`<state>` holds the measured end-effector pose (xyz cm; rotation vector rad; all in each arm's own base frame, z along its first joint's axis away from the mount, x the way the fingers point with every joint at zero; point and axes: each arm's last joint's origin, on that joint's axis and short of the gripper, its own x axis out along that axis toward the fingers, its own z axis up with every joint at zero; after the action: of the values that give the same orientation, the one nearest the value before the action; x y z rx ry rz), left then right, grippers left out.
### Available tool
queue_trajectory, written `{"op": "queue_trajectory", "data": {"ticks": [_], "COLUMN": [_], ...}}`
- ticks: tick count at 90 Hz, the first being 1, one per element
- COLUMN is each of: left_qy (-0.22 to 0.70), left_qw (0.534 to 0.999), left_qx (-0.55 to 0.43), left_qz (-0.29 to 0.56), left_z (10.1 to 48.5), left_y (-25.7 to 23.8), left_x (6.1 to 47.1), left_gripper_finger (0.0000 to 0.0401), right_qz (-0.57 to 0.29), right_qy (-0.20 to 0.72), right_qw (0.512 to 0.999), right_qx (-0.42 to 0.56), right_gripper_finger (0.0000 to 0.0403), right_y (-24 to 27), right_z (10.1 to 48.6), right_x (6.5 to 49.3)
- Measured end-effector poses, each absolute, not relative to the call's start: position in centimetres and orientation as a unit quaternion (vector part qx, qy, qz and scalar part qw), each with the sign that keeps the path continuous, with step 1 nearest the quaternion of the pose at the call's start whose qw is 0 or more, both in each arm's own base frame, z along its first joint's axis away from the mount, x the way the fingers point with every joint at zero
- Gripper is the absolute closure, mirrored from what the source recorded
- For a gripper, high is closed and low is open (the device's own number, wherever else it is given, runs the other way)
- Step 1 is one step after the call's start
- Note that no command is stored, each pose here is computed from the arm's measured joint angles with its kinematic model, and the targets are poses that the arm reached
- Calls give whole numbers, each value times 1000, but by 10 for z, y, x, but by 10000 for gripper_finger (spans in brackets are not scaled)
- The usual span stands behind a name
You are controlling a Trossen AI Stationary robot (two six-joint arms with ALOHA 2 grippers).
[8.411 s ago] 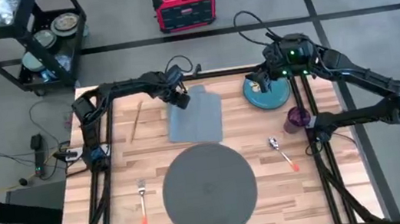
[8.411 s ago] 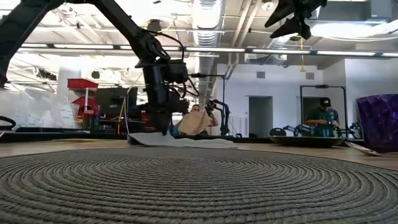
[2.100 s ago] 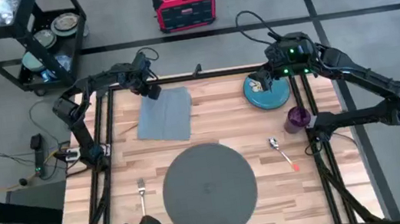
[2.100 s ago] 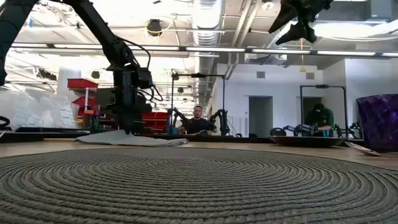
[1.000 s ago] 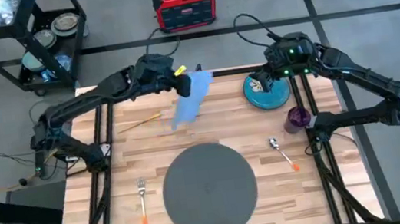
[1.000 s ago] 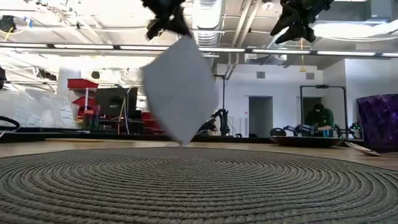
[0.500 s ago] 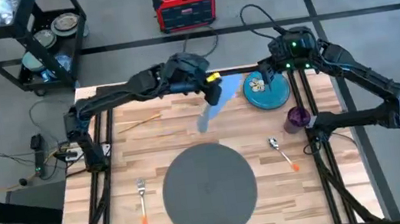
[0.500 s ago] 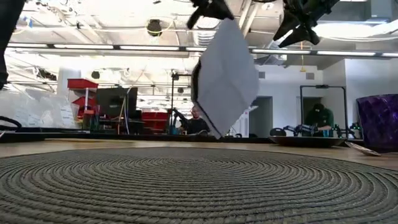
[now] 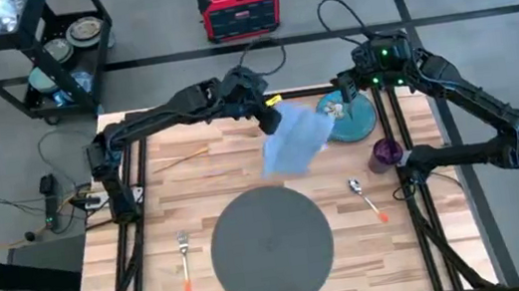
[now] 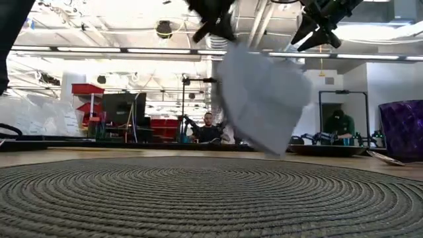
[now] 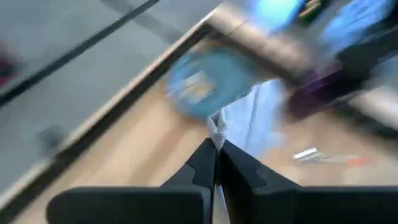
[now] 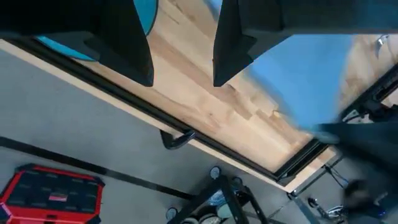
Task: Set table place
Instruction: Fold the gray table napkin
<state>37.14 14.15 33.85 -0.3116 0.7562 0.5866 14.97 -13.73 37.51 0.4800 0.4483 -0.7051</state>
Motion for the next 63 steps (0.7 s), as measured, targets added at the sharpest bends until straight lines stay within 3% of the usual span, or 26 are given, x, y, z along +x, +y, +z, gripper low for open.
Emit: {"op": "queue_trajectory", "data": {"ticks": [14, 27, 63], "left_qy": [446, 477, 491], "left_qw": [816, 776, 741], "left_qx": [-168, -195, -179], "left_qz": [326, 364, 422], "left_z": [257, 212, 202], "left_y": [181, 206, 234], "left_x": [344, 312, 284], "left_gripper_finger": [401, 401, 400], "right_qz": [-339, -339, -339], "right_qy": [216, 216, 217], "right_qw": [886, 886, 885], "right_qx": [231, 231, 235], "right_gripper_finger": [248, 248, 248], "right_y": [-137, -137, -137], "right_z": [375, 375, 375], "right_x": [150, 150, 150]}}
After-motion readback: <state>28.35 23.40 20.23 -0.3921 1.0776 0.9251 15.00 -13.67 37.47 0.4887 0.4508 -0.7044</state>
